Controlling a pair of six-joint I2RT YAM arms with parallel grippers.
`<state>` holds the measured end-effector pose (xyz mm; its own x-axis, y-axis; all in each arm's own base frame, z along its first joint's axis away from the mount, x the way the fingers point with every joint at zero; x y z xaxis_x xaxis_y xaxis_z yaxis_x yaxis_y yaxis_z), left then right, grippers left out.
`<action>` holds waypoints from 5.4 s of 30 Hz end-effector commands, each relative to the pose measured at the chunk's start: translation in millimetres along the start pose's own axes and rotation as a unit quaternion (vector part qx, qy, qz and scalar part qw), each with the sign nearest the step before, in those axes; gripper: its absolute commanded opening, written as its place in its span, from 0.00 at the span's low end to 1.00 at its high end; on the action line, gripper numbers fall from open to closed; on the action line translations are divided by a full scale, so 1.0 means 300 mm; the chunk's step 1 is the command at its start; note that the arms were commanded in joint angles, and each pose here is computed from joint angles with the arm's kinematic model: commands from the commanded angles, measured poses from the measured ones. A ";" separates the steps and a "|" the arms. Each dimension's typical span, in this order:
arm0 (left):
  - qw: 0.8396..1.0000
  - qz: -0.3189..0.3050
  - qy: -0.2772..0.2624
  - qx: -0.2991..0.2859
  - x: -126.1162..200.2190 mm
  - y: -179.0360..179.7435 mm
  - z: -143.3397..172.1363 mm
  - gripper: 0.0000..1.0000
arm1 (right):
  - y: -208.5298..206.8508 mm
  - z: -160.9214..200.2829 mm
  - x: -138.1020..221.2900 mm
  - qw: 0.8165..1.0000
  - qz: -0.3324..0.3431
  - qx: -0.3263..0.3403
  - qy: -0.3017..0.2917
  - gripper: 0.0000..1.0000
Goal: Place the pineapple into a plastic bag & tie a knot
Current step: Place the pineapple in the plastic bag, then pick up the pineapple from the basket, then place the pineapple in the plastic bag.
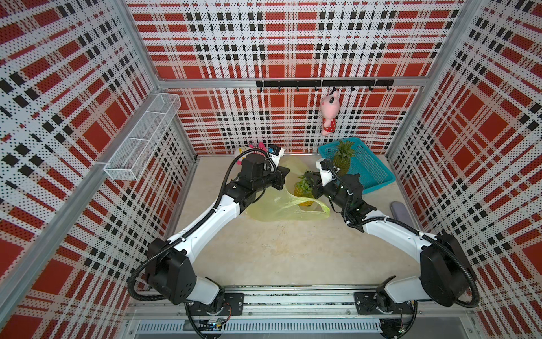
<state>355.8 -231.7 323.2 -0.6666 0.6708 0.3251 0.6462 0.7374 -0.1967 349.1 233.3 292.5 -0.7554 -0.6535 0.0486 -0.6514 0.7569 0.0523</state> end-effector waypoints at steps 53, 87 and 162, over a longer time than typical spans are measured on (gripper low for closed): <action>0.990 -0.057 0.121 -0.033 -0.119 0.079 0.305 0.00 | -1.000 0.020 -0.217 0.912 0.339 -0.151 0.172 0.83; 0.991 -0.061 0.109 -0.038 -0.084 0.062 0.303 0.00 | -0.558 -0.456 0.276 0.952 0.278 -0.126 0.037 0.00; 0.984 -0.165 -0.036 -0.060 0.114 -0.163 0.047 0.90 | -0.270 -0.043 0.263 0.948 0.124 -0.270 0.114 0.87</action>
<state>306.3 -233.8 332.4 -0.8476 0.4648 0.2558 0.4678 0.8822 -0.0531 351.8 134.6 329.9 -0.8352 -0.4886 0.2525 -0.3578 0.8313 0.4253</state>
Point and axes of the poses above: each gripper's point midway between its finger pads, its own x axis back along the fingers, its own y axis along the line the jaws close on, z = x × y, the point moved 5 cm from there along x, back along the fingers, and after that the axes turned 1 degree about -x, right-handed, at the moved point
